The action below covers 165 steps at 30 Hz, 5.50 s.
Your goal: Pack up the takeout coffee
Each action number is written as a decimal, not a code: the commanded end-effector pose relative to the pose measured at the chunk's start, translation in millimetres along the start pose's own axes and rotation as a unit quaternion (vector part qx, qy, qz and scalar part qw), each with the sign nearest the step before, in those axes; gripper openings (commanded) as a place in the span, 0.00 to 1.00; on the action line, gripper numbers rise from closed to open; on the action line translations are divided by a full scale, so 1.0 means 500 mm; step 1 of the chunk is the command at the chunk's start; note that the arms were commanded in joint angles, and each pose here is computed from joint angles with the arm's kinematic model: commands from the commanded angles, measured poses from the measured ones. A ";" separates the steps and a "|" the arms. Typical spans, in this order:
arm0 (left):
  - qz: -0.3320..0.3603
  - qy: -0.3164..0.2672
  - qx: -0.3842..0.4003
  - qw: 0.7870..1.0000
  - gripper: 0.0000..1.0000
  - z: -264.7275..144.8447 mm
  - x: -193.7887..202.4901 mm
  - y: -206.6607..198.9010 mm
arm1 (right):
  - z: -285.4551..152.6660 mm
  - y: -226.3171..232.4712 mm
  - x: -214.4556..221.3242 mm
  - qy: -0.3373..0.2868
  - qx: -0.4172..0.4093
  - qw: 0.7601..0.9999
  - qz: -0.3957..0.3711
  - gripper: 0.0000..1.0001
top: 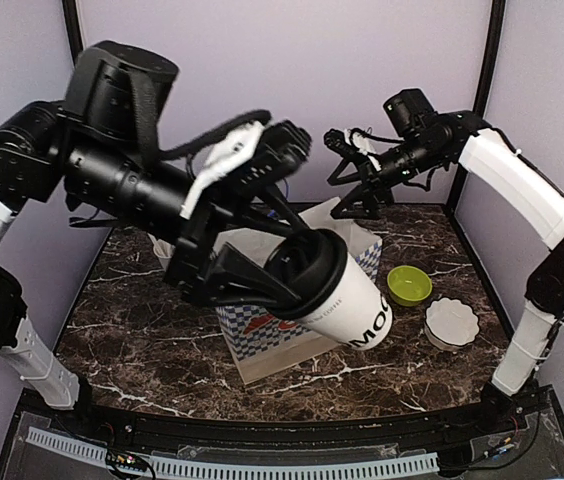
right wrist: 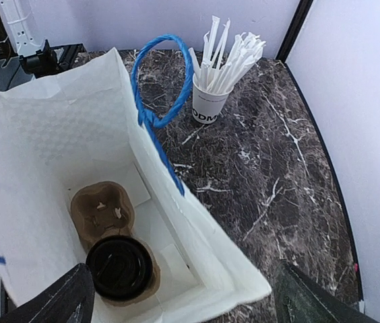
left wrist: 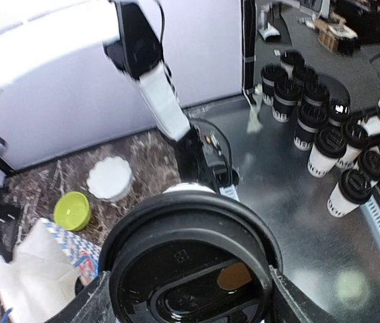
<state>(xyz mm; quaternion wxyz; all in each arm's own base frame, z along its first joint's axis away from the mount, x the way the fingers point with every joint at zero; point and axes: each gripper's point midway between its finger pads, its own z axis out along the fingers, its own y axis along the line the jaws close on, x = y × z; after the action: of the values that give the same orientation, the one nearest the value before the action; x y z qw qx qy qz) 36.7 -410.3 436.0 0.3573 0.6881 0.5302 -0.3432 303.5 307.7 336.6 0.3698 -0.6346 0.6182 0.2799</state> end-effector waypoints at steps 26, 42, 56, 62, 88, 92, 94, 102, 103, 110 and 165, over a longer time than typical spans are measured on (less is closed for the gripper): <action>-0.072 0.086 -0.353 0.929 0.58 -0.228 0.144 0.180 | 0.150 0.023 -0.057 0.011 -0.068 0.996 -0.062 0.00; -0.096 0.185 -0.240 0.948 0.51 -0.041 0.251 0.187 | 0.091 0.103 -0.044 0.017 -0.037 0.999 0.019 0.00; -0.031 0.282 -0.217 0.934 0.48 0.077 0.324 0.111 | 0.051 0.180 -0.071 -0.037 -0.092 0.991 0.087 0.00; -0.027 0.313 -0.220 0.924 0.46 0.100 0.358 0.092 | 0.026 0.221 -0.073 -0.049 -0.115 0.989 0.084 0.09; 0.017 0.341 -0.294 0.893 0.43 0.138 0.400 0.090 | -0.063 0.042 0.026 -0.048 -0.025 0.991 0.120 0.64; 0.053 0.344 -0.303 0.887 0.42 0.135 0.409 0.099 | -0.051 0.029 0.054 -0.053 -0.042 0.986 0.150 0.64; 0.061 0.344 -0.304 0.886 0.42 0.138 0.411 0.101 | -0.044 0.032 0.061 -0.056 -0.047 0.985 0.158 0.64; 0.051 0.322 -0.305 0.895 0.40 0.146 0.399 0.089 | -0.041 0.111 0.094 -0.056 -0.101 0.984 0.137 0.65; 0.055 0.315 -0.312 0.895 0.40 0.147 0.396 0.092 | -0.042 0.125 0.097 -0.055 -0.111 0.983 0.136 0.65; 0.077 0.304 -0.328 0.891 0.39 0.146 0.415 0.095 | -0.045 0.166 0.112 -0.044 -0.133 0.981 0.135 0.67; 0.255 0.379 -0.229 0.860 0.33 0.165 0.539 0.099 | -0.006 0.094 0.138 -0.014 -0.087 0.977 0.195 0.67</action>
<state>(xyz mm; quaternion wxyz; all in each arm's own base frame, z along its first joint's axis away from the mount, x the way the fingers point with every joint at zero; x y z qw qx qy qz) 121.0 -364.2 168.8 0.3473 0.7753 0.5045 0.1538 262.0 265.5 263.3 0.2416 -0.5217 0.7052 0.4149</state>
